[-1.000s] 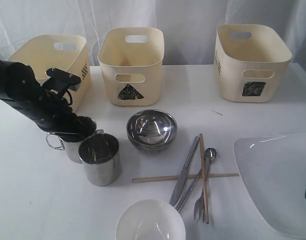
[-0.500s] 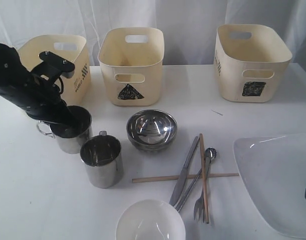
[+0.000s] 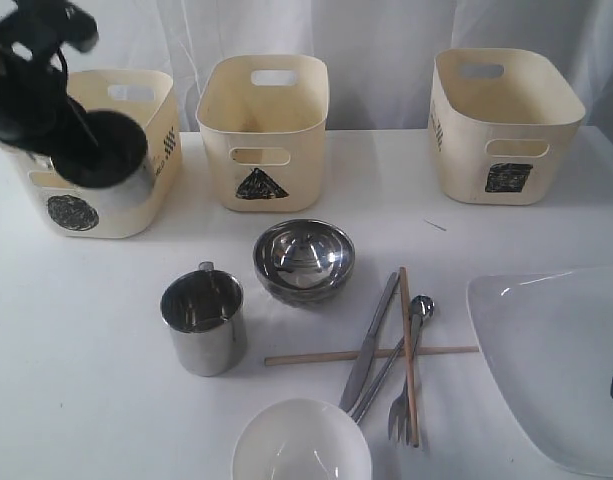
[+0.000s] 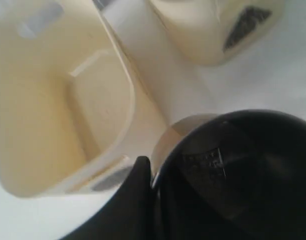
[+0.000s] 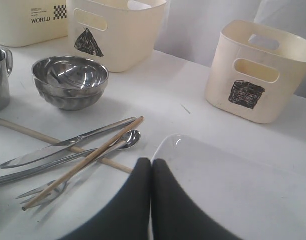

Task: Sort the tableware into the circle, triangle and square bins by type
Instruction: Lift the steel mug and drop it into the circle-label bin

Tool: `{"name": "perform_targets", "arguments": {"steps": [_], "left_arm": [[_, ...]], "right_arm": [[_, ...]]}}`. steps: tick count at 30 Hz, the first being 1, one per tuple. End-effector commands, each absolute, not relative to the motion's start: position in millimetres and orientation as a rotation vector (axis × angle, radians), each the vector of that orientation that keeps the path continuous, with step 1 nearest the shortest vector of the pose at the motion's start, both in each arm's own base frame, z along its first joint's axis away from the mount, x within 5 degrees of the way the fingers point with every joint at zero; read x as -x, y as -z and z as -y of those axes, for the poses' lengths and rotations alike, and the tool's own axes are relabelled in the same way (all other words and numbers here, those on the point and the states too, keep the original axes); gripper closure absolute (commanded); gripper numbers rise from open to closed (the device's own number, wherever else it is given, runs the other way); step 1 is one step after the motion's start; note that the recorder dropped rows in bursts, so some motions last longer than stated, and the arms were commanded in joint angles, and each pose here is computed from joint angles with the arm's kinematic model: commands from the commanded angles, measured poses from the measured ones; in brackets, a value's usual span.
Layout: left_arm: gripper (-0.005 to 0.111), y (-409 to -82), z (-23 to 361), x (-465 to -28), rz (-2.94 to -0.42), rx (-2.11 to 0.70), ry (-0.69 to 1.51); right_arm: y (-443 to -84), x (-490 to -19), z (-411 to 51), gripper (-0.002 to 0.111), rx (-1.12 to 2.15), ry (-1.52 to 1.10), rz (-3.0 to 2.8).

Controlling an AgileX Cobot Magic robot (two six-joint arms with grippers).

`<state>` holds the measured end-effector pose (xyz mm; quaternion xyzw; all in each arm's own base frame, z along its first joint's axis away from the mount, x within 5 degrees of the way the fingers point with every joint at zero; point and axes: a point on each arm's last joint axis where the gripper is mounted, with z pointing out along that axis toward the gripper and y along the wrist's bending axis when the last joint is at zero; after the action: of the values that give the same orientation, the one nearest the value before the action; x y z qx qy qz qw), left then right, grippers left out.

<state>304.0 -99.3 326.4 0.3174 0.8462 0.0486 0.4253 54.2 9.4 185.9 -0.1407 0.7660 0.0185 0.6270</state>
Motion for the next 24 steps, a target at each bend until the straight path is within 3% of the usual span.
{"name": "perform_targets", "arguments": {"steps": [1,7,16,24], "left_arm": [[0.107,-372.4,86.5,-315.7,-1.948,-0.667,-0.150],[0.107,-377.5,49.0,-371.2,-1.909,-0.421,-0.170],[0.106,-302.1,23.6,-451.2,-2.018,-0.265,-0.140],[0.078,-259.5,25.9,-472.3,-2.105,-0.178,-0.077]], "right_arm": [[-187.5,-53.9,-9.8,0.108,0.322,-0.050,-1.738],[-187.5,-53.9,-9.8,0.108,0.322,-0.050,-1.738],[-187.5,-53.9,-9.8,0.108,0.322,-0.050,-1.738],[-187.5,-53.9,-9.8,0.108,0.322,-0.050,-1.738]]}}
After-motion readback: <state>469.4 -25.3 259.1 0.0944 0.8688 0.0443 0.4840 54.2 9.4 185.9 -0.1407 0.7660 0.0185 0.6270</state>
